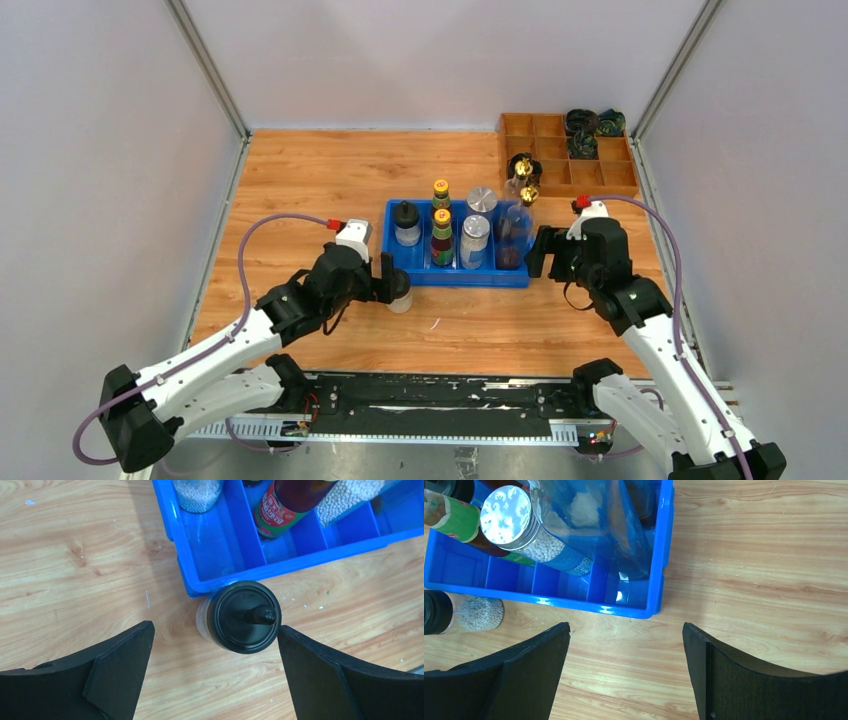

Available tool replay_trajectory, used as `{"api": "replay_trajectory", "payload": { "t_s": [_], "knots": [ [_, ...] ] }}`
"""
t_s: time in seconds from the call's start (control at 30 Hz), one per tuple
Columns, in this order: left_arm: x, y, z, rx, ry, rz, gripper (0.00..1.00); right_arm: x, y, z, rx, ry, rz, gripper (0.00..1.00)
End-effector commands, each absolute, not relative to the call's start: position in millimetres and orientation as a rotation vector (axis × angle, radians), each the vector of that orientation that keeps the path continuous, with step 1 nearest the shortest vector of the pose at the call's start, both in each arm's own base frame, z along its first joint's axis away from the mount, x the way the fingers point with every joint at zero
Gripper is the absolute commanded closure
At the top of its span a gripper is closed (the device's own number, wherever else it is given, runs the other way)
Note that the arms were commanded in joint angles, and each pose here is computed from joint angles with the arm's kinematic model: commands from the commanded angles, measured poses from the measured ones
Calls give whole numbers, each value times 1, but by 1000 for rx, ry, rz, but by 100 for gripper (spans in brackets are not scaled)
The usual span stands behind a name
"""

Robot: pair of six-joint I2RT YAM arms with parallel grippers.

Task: Organize the condiment bottles
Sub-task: Pick up the bottle from the center of the board.

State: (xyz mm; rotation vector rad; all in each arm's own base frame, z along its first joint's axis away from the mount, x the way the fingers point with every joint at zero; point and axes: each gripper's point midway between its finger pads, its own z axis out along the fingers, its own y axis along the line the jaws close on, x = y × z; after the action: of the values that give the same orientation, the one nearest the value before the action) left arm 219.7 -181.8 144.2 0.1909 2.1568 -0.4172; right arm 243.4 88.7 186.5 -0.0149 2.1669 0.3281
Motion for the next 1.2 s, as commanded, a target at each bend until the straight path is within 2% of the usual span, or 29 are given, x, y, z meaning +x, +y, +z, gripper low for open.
{"api": "replay_trajectory", "payload": {
  "t_s": [0.0, 0.87, 1.17],
  "knots": [
    [231, -180, 162, 163, 2083, -386, 0, 236, 89, 184, -43, 2187, 347, 11],
    [224, -184, 146, 180, 2122, -419, 0, 226, 100, 178, -73, 2146, 441, 10],
    [219, -169, 150, 145, 2128, -374, 0, 225, 101, 174, -68, 2151, 449, 10]
  ]
}}
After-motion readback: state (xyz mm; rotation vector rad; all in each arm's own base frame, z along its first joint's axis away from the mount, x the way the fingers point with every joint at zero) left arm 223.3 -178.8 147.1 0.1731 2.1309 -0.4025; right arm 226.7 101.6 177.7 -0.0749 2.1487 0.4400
